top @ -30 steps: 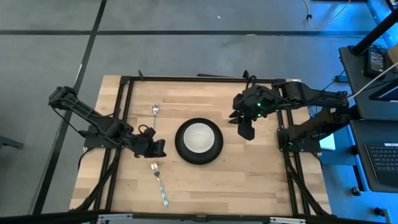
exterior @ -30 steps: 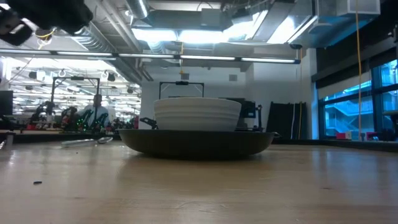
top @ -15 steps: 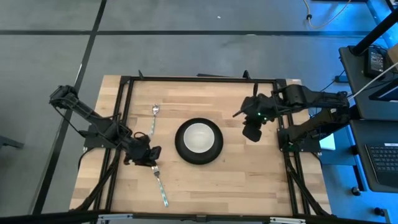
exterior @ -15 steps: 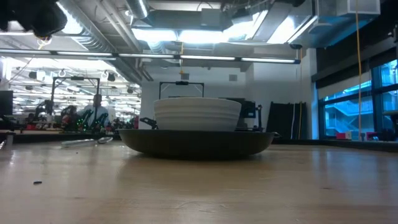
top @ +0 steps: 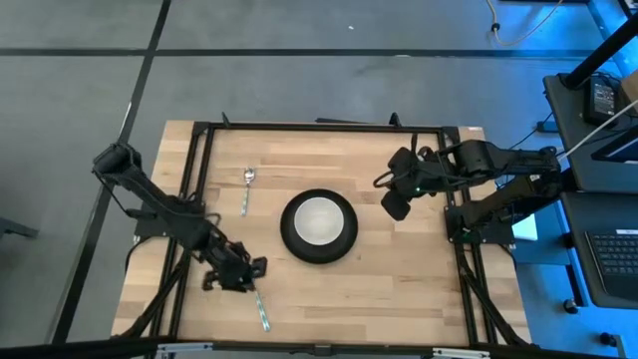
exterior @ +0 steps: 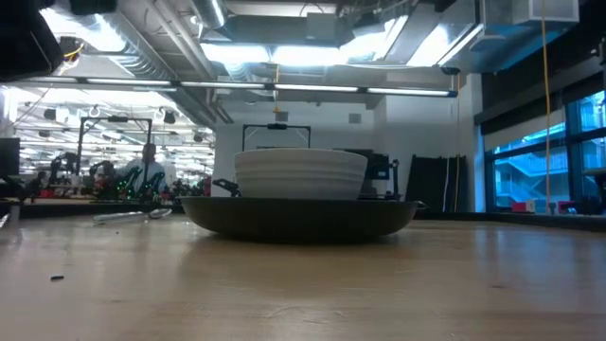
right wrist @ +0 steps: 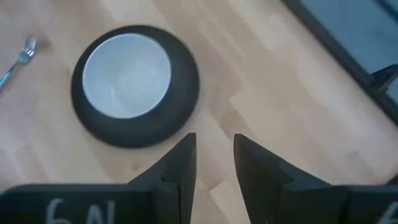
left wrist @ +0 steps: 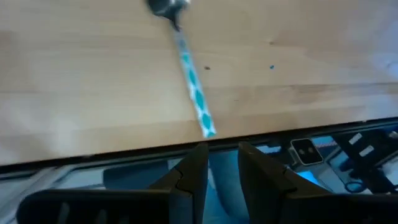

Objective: Set table place
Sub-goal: Put the fork to the left side of the plate

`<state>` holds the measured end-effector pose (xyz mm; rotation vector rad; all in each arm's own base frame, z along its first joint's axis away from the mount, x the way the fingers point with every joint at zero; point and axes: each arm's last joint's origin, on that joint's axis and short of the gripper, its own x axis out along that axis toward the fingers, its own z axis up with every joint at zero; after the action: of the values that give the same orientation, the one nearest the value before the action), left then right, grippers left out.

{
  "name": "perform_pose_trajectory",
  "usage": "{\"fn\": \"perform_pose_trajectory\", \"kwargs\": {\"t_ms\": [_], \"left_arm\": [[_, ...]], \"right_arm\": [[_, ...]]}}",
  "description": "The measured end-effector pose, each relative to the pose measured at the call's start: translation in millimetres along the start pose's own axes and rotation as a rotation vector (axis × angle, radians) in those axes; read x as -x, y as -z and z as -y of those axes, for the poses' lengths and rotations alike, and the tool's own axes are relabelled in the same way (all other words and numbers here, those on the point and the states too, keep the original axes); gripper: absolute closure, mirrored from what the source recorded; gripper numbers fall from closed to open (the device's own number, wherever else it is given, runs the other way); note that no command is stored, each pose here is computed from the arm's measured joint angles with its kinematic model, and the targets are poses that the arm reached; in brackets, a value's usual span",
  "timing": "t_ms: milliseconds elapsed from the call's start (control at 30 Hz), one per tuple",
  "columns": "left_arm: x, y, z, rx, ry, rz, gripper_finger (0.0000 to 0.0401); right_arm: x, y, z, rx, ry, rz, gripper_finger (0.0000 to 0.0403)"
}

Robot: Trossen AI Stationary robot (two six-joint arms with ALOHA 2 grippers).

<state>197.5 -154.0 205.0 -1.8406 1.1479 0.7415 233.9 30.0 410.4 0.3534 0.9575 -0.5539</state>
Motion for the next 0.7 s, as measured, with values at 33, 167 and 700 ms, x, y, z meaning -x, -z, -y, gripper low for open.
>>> {"fn": "perform_pose_trajectory", "kwargs": {"t_ms": [33,167,700], "left_arm": [[-8.6,1.2,2.1,-0.004,0.007,-0.006,0.0319],[-41.4,2.5,2.2,-0.02,-0.007,0.002,0.0319],[-84.9,-4.7,-8.0,0.0,-0.111,0.034,0.0319]], "right_arm": [[0.0,-0.2,0.3,0.0,0.01,0.009,0.0295],[0.0,-1.4,1.5,0.002,0.05,0.045,0.0295],[-0.2,-2.5,2.4,0.078,0.067,0.057,0.0295]]}}
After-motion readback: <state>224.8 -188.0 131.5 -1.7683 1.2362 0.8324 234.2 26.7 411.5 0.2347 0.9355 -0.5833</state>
